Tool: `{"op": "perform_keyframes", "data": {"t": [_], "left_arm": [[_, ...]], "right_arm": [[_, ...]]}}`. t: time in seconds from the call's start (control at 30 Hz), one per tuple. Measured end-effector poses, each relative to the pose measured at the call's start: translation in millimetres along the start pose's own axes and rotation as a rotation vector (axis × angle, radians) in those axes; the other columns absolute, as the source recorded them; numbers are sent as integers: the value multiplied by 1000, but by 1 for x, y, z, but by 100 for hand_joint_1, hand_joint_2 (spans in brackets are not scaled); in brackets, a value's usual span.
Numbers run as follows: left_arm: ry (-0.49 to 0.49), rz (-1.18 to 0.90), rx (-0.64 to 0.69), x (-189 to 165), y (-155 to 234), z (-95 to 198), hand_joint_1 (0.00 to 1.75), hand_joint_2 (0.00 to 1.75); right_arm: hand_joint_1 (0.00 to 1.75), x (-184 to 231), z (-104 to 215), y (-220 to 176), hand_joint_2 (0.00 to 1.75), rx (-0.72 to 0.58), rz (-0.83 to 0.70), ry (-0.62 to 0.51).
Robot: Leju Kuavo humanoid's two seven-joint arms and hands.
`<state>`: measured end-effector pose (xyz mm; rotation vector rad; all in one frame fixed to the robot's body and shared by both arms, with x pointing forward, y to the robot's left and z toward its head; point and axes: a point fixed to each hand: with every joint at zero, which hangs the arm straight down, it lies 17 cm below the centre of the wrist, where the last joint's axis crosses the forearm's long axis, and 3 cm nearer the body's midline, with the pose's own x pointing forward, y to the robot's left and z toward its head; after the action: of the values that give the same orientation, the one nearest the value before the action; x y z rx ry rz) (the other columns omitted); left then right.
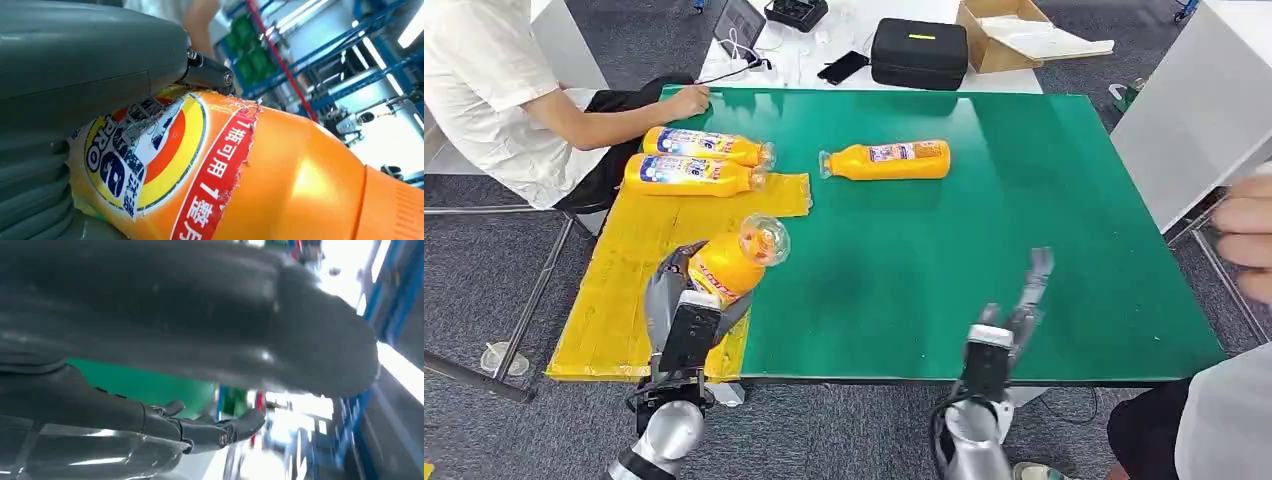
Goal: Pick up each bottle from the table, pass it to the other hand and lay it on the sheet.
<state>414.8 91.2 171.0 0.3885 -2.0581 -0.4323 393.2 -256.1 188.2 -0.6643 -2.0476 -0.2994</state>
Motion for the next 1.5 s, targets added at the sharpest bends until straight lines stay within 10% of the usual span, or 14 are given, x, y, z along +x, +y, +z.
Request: {"op": "perform_keyframes", "data": {"t": [0.5,0.87,1.0,1.07,1.1,1.2,1.3,1.5], "left_arm": [[169,-596,-536,-149,-40,15,175,175],[237,-632,-595,-180,-36,22,175,175],[252,-636,-612,-185,-36,25,79,175],[272,-637,-636,-190,-38,29,66,175],[283,-635,-652,-193,-40,31,30,175],[312,-632,-708,-200,-43,34,40,175],[333,-620,-782,-208,-46,41,9,175],[370,-605,-848,-216,-46,41,0,175]], "right_arm": [[0,15,-15,-13,0,-70,-101,-2],[0,19,-14,-7,0,-48,-113,-9],[0,18,-13,-6,0,-38,-117,-9],[0,16,-12,-4,0,-31,-124,-3],[0,16,-11,-3,175,-25,-129,-1],[0,14,-9,0,175,-7,-136,4],[0,11,-8,2,175,0,-141,14],[0,3,-5,6,175,13,-156,41]]}}
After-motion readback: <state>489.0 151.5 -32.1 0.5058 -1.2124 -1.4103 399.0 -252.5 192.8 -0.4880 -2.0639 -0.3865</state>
